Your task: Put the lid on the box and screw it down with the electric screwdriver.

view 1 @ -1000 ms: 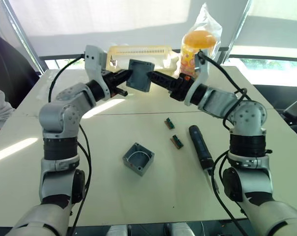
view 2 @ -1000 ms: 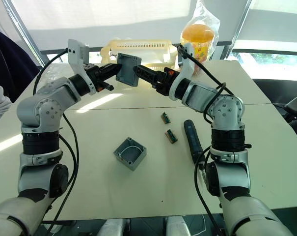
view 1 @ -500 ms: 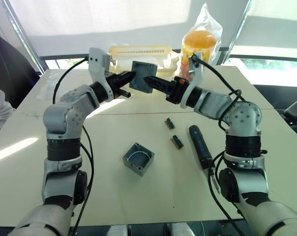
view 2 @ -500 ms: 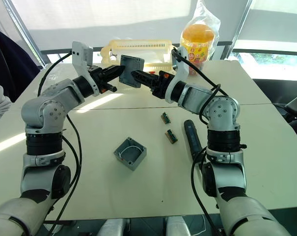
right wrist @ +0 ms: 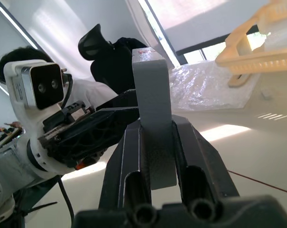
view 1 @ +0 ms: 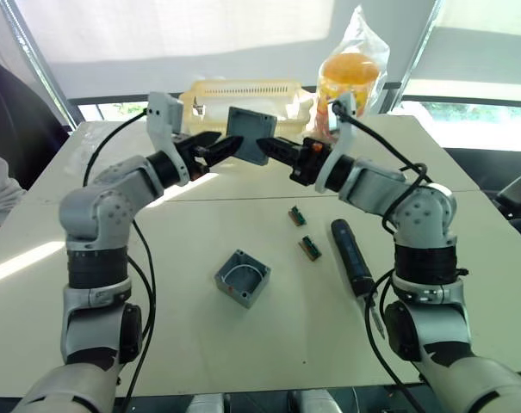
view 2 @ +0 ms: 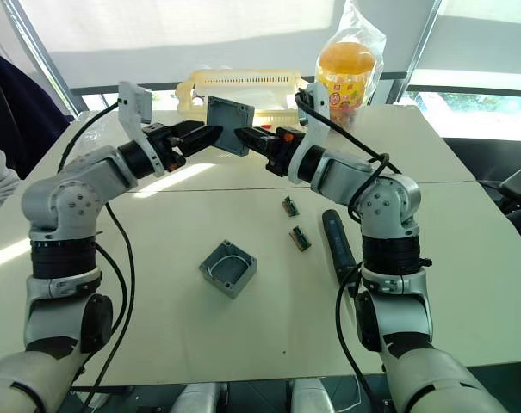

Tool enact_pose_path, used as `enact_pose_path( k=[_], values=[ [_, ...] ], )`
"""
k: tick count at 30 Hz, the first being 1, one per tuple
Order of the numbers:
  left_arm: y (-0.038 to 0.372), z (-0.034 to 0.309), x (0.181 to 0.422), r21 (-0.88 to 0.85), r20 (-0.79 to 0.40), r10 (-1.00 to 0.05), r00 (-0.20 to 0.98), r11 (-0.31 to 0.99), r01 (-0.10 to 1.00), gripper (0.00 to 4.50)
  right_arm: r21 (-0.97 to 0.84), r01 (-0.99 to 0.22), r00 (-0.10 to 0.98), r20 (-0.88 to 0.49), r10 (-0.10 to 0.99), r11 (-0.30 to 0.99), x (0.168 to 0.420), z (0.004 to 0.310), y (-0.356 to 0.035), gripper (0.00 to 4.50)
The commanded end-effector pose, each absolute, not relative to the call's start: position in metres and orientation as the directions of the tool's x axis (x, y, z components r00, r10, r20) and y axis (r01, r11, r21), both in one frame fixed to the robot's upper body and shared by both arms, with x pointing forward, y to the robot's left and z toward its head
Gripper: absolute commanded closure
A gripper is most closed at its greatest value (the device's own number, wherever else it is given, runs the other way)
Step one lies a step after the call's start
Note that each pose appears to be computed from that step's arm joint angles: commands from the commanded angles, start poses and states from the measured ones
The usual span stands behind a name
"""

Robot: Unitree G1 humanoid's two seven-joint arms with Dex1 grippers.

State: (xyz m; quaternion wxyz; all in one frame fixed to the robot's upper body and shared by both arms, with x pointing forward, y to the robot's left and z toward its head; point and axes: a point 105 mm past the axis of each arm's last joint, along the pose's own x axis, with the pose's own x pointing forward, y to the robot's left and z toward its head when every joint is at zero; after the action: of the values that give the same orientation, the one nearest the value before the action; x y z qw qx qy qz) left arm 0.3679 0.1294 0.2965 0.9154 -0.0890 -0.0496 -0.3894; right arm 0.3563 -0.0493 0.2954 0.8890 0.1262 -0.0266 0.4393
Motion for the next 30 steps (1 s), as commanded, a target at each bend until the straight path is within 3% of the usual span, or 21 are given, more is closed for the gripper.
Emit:
enact_pose_path(
  k=[1,3,5,9,14,24,27,30],
  values=[
    [0.164,0.309,0.342,-0.091,0.207,-0.708,0.676,0.674,0.733,0.52,-0.184,-0.754,0.581,0.259,0.772,0.63,0.334,0.315,-0.062,4.33],
    [0.18,0.304,0.334,-0.098,0.177,-0.717,0.674,0.669,0.737,0.52,-0.492,-0.651,0.531,0.25,0.81,0.578,0.316,0.308,-0.064,4.33],
    [0.19,0.296,0.327,-0.127,0.123,-0.747,0.653,0.641,0.757,0.52,-0.756,-0.501,0.463,0.176,0.869,0.421,0.292,0.288,-0.061,4.33],
    [0.196,0.276,0.32,-0.148,-0.002,-0.795,0.607,0.601,0.786,0.52,-0.932,-0.283,0.425,0.088,0.901,0.225,0.264,0.252,-0.065,4.33],
    [0.19,0.255,0.313,-0.14,-0.13,-0.849,0.513,0.528,0.838,0.52,-0.995,-0.087,0.436,0.01,0.9,0.053,0.25,0.206,-0.066,4.33],
    [0.175,0.232,0.308,-0.115,-0.262,-0.899,0.353,0.392,0.913,0.52,-0.999,0.044,0.523,0.021,0.852,-0.002,0.271,0.166,-0.064,4.33],
    [0.178,0.227,0.32,-0.088,-0.287,-0.877,0.386,0.425,0.901,0.52,-0.998,0.06,0.509,0.021,0.86,-0.012,0.274,0.156,-0.06,4.33],
    [0.172,0.227,0.316,-0.076,-0.306,-0.889,0.341,0.38,0.922,0.52,-0.998,0.054,0.476,0.013,0.879,-0.014,0.269,0.149,-0.052,4.33]
  ],
)
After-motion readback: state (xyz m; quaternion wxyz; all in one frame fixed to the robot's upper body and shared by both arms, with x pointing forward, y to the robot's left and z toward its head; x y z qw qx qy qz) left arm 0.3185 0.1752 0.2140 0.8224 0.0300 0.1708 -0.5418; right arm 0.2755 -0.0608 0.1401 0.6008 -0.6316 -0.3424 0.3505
